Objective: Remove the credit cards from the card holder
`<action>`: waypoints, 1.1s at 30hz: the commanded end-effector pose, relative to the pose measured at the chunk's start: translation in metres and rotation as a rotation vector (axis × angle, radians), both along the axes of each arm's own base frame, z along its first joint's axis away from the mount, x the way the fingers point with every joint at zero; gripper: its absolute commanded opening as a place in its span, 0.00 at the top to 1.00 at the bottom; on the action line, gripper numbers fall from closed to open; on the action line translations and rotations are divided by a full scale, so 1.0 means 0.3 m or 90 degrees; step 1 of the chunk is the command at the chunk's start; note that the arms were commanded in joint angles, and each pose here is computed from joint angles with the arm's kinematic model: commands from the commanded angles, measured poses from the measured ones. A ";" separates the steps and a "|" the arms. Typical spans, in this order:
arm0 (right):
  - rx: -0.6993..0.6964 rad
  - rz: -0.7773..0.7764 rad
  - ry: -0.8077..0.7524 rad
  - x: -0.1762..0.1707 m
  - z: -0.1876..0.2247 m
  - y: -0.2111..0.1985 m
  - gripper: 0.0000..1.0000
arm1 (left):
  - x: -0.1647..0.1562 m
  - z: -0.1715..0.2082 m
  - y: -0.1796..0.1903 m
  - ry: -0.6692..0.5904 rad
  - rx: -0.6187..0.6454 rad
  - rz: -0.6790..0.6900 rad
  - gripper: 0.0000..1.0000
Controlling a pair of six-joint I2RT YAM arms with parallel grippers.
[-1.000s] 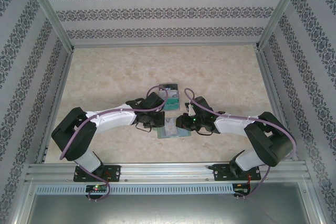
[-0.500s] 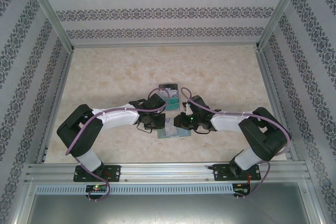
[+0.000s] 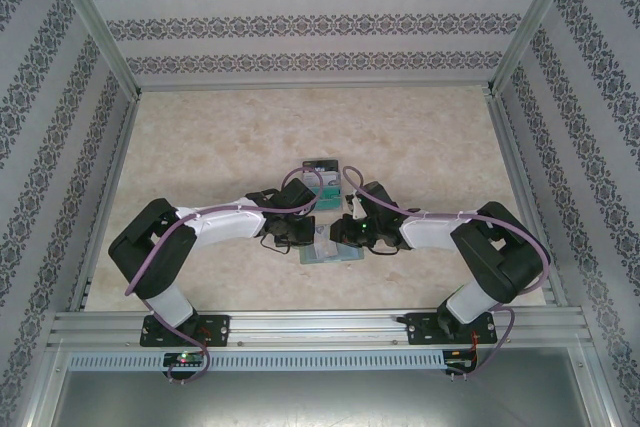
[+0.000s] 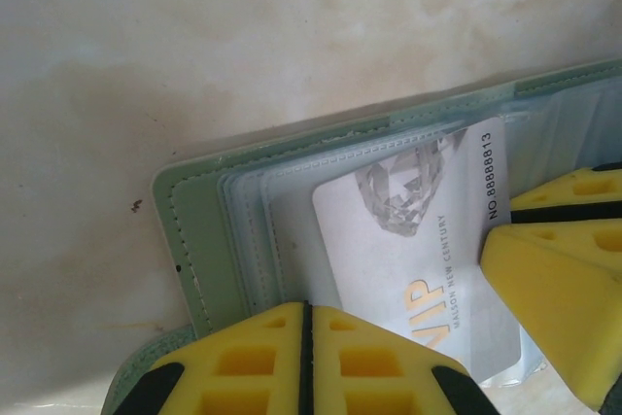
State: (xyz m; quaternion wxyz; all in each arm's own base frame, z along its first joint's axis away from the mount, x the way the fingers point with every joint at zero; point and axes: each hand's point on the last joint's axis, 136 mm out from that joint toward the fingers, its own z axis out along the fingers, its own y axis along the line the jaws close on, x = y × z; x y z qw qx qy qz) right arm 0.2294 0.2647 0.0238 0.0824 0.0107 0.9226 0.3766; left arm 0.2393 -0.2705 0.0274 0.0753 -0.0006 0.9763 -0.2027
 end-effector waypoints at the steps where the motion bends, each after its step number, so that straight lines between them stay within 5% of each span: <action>1: -0.009 -0.002 0.010 -0.015 -0.023 -0.007 0.89 | -0.033 -0.061 0.041 0.034 0.046 0.006 1.00; 5: -0.022 -0.011 0.012 -0.028 -0.035 -0.032 1.00 | -0.033 -0.059 0.046 0.032 0.050 0.006 1.00; 21: -0.053 -0.061 0.018 -0.061 -0.056 -0.181 1.00 | -0.047 -0.063 0.065 0.032 0.059 0.001 1.00; 33: -0.046 -0.046 -0.068 -0.009 0.135 -0.225 1.00 | -0.027 -0.022 0.045 0.012 0.044 -0.007 1.00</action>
